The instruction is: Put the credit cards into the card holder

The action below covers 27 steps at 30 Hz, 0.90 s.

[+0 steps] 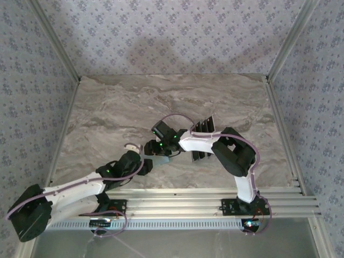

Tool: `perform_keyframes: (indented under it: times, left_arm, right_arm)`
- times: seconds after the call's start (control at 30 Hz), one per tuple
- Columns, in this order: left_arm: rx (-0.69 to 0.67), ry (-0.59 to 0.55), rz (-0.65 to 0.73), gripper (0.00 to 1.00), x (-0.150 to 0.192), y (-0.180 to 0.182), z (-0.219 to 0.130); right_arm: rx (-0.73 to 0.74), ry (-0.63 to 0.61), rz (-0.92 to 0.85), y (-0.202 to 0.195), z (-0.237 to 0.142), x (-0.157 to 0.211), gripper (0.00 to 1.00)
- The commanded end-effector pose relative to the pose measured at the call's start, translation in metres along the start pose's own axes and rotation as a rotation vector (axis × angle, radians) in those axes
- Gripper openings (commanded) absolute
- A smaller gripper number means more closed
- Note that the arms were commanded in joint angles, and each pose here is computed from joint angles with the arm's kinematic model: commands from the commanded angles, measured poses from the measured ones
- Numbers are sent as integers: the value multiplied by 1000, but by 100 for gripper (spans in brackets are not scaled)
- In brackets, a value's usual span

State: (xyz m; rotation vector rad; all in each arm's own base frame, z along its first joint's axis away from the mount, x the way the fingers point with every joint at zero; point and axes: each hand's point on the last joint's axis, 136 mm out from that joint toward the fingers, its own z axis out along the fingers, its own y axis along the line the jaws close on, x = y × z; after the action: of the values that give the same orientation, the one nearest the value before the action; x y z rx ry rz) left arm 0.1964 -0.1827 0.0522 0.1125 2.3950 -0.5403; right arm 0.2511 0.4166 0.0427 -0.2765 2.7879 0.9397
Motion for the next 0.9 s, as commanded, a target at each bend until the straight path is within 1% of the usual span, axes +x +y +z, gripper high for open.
perform_keyframes:
  times: [0.0,0.2,0.3,0.53,0.67,0.87]
  left_arm:
    - [50,-73,17,61,-25,-23,-1]
    - [22,-59,37,61,-25,-24,9]
    - [-12,-42,39,60,-20,-19,13]
    - [-114,-12,28,54,-8,2,17]
    - [-135,4,26,51,-3,7,20]
    - [-138,5,25,51,-1,8,20]
  right_arm:
    - [-1,20,14,1,5,1,56]
    - [-4,21,16,1,5,2,56]
    - [-7,18,18,2,4,0,56]
    - [-21,8,17,5,-1,-4,56]
    - [-30,-11,19,6,-9,-9,56]
    - [-33,-57,36,0,-27,-19,57]
